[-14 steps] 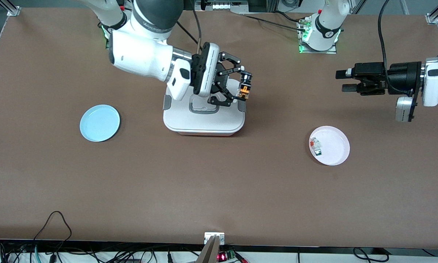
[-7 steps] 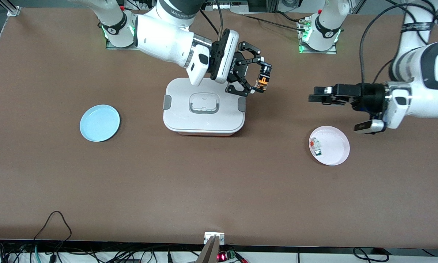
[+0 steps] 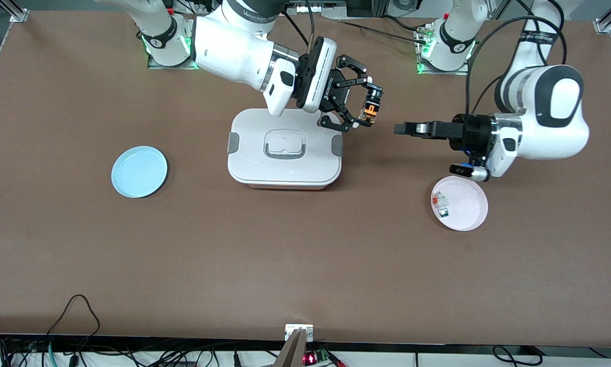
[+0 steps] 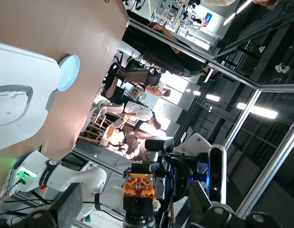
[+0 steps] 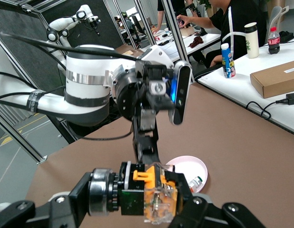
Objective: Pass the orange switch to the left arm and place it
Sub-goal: 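Close the left gripper on the switch held by the right gripper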
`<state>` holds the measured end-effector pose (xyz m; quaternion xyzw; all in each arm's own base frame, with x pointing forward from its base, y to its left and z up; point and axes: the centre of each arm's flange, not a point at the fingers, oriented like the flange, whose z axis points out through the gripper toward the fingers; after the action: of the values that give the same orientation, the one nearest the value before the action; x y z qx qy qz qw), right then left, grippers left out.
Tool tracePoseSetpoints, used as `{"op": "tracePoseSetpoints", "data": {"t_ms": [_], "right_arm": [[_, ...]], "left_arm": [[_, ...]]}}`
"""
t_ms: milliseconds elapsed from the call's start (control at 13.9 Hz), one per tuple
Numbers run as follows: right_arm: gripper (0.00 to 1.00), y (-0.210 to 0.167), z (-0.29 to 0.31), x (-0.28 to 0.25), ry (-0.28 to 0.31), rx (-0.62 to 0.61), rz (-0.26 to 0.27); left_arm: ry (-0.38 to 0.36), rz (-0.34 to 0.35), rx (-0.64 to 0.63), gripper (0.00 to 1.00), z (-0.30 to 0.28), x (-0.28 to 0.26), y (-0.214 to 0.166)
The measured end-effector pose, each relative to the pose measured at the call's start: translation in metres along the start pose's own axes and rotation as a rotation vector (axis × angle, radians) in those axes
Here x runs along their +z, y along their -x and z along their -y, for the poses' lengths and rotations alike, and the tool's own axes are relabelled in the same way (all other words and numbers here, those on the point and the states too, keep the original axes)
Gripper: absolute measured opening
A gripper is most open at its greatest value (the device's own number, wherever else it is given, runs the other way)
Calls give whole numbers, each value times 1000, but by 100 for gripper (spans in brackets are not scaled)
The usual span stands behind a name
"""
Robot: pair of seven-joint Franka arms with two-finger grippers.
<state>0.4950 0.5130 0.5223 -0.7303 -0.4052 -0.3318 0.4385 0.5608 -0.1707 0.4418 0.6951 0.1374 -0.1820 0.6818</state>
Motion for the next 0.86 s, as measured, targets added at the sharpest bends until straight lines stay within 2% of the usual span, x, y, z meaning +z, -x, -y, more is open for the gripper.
{"op": "tracePoseSetpoints", "data": {"t_ms": [288, 577, 865], "right_arm": [[72, -1, 0, 0, 1, 0, -2], [72, -1, 0, 0, 2, -1, -2], [72, 1, -1, 1, 1, 3, 0]], "left_arm": [[-17, 46, 0, 94, 2, 30, 8], [-25, 72, 1, 85, 3, 45, 13], [-9, 68, 5, 41, -1, 44, 13]]}}
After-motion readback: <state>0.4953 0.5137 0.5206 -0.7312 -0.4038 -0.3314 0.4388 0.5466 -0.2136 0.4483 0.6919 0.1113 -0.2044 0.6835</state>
